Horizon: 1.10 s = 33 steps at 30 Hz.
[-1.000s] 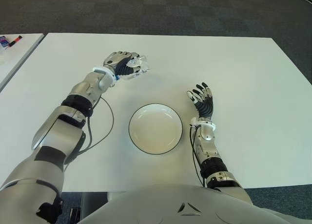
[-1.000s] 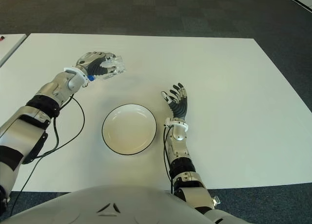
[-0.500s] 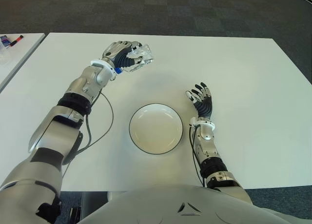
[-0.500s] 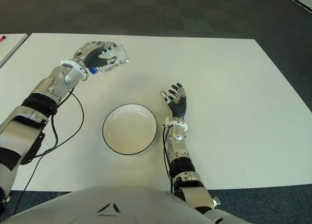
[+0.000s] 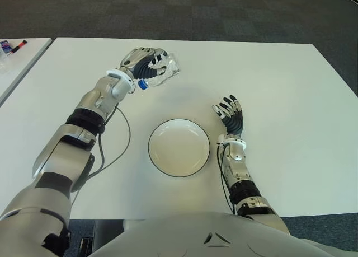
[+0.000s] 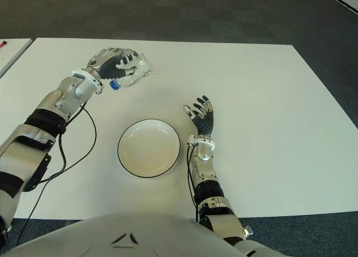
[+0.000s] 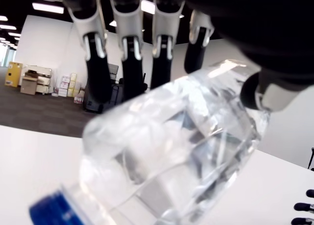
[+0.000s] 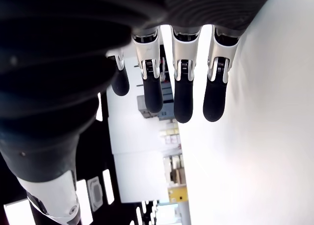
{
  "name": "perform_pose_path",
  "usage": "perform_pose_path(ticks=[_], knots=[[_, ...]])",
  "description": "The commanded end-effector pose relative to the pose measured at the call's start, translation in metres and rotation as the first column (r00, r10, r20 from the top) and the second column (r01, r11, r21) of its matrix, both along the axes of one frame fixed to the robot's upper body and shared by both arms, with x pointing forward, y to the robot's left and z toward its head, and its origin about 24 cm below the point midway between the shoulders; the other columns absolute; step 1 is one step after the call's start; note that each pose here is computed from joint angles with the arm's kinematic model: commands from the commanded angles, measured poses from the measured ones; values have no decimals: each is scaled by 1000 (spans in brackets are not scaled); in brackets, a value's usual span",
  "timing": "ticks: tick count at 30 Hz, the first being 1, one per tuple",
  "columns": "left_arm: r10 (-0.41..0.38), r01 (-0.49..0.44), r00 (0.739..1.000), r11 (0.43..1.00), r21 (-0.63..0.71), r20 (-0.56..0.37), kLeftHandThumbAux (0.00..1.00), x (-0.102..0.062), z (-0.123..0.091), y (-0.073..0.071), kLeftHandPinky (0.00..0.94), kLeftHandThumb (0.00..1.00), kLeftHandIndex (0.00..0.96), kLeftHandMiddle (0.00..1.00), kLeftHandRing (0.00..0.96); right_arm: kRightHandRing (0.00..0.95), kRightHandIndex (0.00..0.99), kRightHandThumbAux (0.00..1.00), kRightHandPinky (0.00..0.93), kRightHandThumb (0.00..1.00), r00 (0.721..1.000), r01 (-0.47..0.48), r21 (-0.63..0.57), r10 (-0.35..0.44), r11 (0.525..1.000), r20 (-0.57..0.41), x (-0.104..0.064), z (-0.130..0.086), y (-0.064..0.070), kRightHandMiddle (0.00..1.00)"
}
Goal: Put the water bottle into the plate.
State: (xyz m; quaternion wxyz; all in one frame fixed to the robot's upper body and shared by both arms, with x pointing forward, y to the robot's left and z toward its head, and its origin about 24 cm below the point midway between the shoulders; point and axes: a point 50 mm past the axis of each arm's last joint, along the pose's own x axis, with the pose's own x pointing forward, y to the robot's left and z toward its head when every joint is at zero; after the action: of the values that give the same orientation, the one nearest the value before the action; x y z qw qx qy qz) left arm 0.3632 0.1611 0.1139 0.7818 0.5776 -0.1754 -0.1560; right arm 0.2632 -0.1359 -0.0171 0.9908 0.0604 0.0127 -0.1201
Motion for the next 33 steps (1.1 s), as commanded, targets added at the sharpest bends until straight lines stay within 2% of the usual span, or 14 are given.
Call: perform_pose_path(ticks=[1, 8, 12, 19, 29, 33], knots=[[-43, 42, 999, 999, -31, -10, 660, -9, 2, -5, 695, 858, 415, 577, 768, 266, 137, 773, 324, 645, 1000, -9, 71, 11, 997, -27, 0, -2, 22, 235], [-77, 76, 997, 994, -82, -14, 662, -20, 6, -8, 637, 855, 406, 572, 711, 262, 132, 776, 322, 628, 1000, -13, 66, 14, 998, -24, 0, -2, 22, 229], [-97, 94, 995, 988, -126, -14, 665, -36, 3, -9, 633, 850, 396, 543, 694, 261, 131, 779, 323, 629, 1000, -13, 68, 15, 998, -24, 0, -2, 22, 226], [-75, 56, 995, 971, -233, -73, 668, -57, -8, -8, 640, 848, 397, 509, 678, 259, 133, 781, 320, 643, 999, -14, 70, 16, 997, -28, 1, -2, 22, 229], [-48, 14, 993, 953, -303, -105, 664, -63, -12, -10, 655, 853, 419, 487, 684, 265, 134, 769, 325, 630, 999, -14, 59, 16, 998, -33, 1, -3, 21, 234], [-31, -3, 993, 955, -297, -110, 662, -64, -14, -11, 710, 855, 405, 544, 716, 268, 135, 769, 325, 625, 999, -14, 52, 16, 999, -37, 1, -4, 21, 239]])
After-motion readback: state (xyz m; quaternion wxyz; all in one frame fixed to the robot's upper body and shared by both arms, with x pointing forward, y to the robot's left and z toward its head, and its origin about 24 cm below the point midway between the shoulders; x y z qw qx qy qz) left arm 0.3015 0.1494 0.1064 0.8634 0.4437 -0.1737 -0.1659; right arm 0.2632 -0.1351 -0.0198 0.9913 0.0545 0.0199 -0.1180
